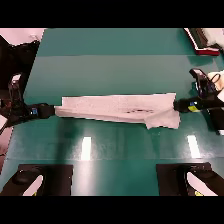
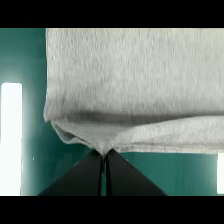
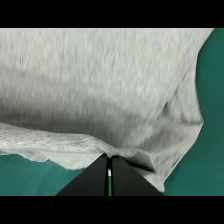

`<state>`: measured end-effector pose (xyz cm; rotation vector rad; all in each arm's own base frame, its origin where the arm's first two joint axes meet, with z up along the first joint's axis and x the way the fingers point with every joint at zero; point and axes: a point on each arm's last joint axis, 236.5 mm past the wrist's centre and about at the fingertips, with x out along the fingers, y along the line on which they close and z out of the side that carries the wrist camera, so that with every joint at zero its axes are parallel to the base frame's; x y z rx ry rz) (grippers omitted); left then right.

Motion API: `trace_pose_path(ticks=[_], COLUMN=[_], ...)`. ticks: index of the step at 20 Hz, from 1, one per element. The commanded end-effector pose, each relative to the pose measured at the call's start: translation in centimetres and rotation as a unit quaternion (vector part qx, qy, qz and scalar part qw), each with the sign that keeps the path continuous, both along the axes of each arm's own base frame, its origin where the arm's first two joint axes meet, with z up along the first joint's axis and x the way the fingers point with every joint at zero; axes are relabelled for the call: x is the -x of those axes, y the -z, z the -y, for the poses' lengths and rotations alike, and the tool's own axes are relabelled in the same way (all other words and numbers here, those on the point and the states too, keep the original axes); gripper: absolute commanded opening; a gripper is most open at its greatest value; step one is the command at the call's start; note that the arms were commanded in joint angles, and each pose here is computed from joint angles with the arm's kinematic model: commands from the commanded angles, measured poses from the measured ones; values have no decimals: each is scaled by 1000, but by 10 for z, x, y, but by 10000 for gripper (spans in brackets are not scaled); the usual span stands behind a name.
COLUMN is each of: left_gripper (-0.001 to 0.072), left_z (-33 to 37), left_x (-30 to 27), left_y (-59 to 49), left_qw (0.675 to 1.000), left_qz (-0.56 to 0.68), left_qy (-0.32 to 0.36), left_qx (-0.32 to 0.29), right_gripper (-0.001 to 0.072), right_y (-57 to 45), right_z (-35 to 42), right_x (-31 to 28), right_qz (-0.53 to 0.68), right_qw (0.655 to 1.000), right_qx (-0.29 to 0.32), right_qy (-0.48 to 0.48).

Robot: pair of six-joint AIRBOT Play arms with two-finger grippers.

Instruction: Fold the shirts.

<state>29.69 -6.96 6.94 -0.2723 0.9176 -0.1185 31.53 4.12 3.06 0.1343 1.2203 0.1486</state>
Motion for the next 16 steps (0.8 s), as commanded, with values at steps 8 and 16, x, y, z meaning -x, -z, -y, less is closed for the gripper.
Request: trace_pose_path(ticks=[8,16], left_gripper=[22,202], left_z=[-5,-8], left_x=[-66,-95], left_y=[45,38], left_qw=[999,994], left_qz=[9,54], left_qy=[-47,-88], left_qx=[7,34], right_gripper=[14,45], right_y=[5,34], right_z=[5,7], right_x=[-94,-107], right_qz=[58,43], right_qw=[998,999], right_qx=[3,0], right_qy=[17,27])
